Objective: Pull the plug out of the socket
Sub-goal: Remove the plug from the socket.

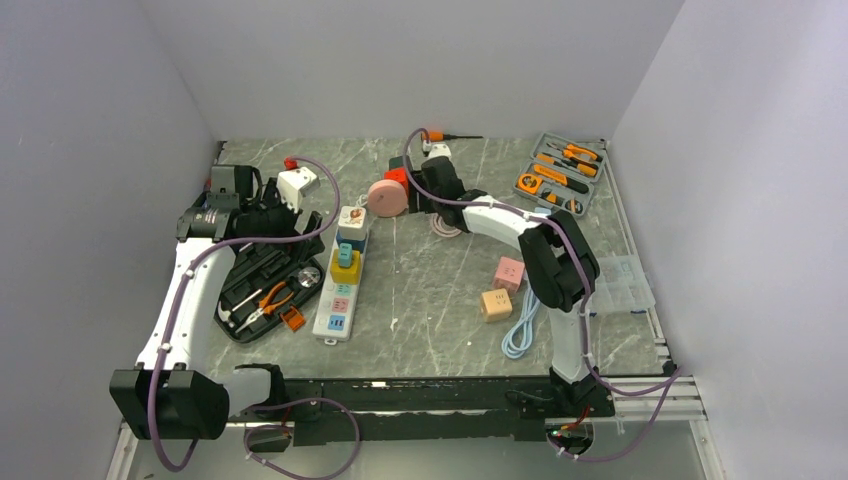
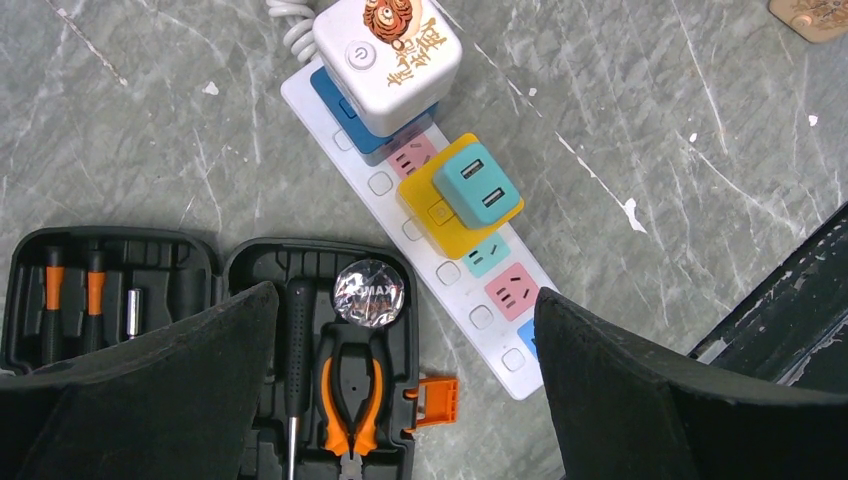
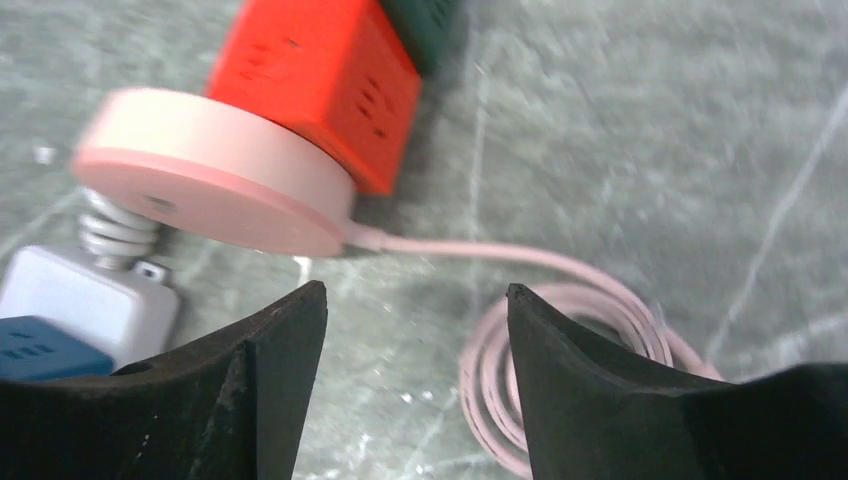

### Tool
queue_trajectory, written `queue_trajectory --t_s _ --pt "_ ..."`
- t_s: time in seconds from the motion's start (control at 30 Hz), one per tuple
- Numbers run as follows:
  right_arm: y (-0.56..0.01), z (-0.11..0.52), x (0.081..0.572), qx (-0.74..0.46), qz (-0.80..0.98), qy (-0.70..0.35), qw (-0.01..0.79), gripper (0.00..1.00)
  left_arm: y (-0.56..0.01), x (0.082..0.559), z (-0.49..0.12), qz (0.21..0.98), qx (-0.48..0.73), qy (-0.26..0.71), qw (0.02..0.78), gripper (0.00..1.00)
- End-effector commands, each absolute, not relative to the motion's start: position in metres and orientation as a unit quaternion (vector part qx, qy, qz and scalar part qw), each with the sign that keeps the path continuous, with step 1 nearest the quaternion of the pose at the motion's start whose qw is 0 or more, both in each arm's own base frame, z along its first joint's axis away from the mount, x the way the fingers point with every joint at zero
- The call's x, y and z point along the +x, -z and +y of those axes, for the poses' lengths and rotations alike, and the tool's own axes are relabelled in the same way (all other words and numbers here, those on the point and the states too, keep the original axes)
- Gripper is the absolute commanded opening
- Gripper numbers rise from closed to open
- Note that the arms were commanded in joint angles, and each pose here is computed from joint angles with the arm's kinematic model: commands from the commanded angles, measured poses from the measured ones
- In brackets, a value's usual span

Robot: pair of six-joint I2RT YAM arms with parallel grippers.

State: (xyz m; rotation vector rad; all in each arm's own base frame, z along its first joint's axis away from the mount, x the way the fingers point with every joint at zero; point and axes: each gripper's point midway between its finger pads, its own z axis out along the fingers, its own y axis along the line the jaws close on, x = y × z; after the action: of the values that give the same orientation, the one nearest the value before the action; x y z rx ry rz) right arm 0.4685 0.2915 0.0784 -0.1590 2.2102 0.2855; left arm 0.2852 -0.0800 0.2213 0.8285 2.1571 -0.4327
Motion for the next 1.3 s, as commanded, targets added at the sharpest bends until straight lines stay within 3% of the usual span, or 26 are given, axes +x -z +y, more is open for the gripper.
queue_trajectory --t_s 0.0,0.27,0.67,0.93,1.07,1.27 --pt "-0.104 0.325 0.491 -0.131 0.842 -0.175 0.493 0.69 -0.233 0.284 -0.079 0.837 0.33 0.163 0.405 0.99" --pt "-0.083 0.336 0.496 -0.17 0.816 -0.202 0.515 0.68 -0.226 0.283 -0.079 0.839 0.329 0.163 0.401 0.99" --pt "-0.062 0.335 0.512 -0.177 0.821 -0.256 0.479 0.65 -0.226 0.28 -0.076 0.839 0.332 0.152 0.404 0.99" --pt "-0.059 0.345 0.492 -0.204 0.82 -0.279 0.456 0.57 -0.23 0.281 -0.077 0.835 0.331 0.155 0.41 0.99" --pt "-0.053 0.352 0.485 -0.204 0.841 -0.282 0.414 0.45 -0.234 0.28 -0.079 0.835 0.329 0.16 0.411 1.0" --pt "-0.038 0.336 0.461 -0.175 0.864 -0.266 0.39 0.38 -0.24 0.278 -0.078 0.83 0.331 0.154 0.421 1.0"
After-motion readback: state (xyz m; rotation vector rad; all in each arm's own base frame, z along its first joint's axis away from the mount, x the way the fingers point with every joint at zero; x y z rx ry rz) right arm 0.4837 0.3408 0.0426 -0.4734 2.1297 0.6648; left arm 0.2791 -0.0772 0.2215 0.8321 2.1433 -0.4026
